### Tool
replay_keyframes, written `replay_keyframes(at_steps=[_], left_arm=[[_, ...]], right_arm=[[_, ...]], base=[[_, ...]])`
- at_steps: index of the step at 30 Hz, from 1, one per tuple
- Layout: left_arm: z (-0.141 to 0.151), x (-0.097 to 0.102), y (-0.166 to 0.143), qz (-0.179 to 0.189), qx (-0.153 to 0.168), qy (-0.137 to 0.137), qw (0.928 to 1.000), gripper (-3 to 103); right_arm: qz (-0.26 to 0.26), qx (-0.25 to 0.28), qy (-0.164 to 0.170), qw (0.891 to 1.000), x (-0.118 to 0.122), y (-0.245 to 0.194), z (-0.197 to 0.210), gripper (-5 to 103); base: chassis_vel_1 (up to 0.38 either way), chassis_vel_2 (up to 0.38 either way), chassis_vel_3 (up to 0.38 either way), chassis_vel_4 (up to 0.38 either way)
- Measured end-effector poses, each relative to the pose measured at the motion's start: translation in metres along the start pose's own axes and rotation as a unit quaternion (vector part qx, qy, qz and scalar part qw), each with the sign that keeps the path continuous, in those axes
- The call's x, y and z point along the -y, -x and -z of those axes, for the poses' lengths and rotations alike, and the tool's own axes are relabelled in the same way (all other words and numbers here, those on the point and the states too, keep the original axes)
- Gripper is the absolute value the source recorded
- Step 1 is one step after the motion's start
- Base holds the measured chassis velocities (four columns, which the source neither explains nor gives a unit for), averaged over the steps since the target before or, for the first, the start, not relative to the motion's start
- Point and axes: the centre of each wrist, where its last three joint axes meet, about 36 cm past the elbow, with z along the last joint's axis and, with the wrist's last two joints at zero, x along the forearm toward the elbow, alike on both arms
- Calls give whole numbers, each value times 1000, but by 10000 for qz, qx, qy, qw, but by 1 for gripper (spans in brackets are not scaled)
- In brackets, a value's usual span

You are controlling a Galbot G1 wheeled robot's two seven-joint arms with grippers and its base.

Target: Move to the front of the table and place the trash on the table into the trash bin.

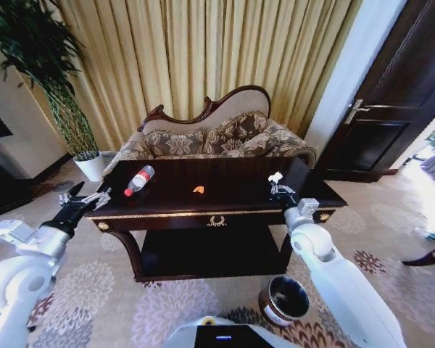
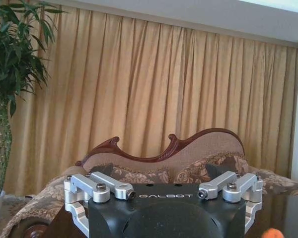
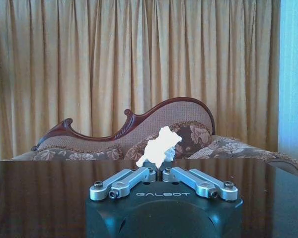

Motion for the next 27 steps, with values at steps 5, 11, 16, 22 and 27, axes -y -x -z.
replay_keyframes(at_steps=[5, 11, 16, 22, 27], left_arm=[[-1, 0, -1, 11, -15, -1, 10000, 100], [-2, 2, -1, -5, -16, 6, 10000, 100], [-1, 3, -1, -7, -10, 9, 10000, 100], [-3, 1, 0, 32, -4, -8, 10000, 100], [-3, -2, 1, 65, 11, -19, 10000, 100]], right_arm=[[-11, 32, -16, 10000, -1, 0, -4, 1], [-18, -2, 21, 10000, -3, 2, -11, 1], [-120, -211, 24, 9997, 9, -3, -26, 1], [-385, -772, -499, 9950, 42, -26, -78, 1], [-699, -1427, -838, 9837, 71, -42, -156, 1]], base=[[163, -158, -157, 154], [102, -109, -117, 97], [35, -44, -14, 38], [0, 0, 0, 0], [0, 0, 0, 0]])
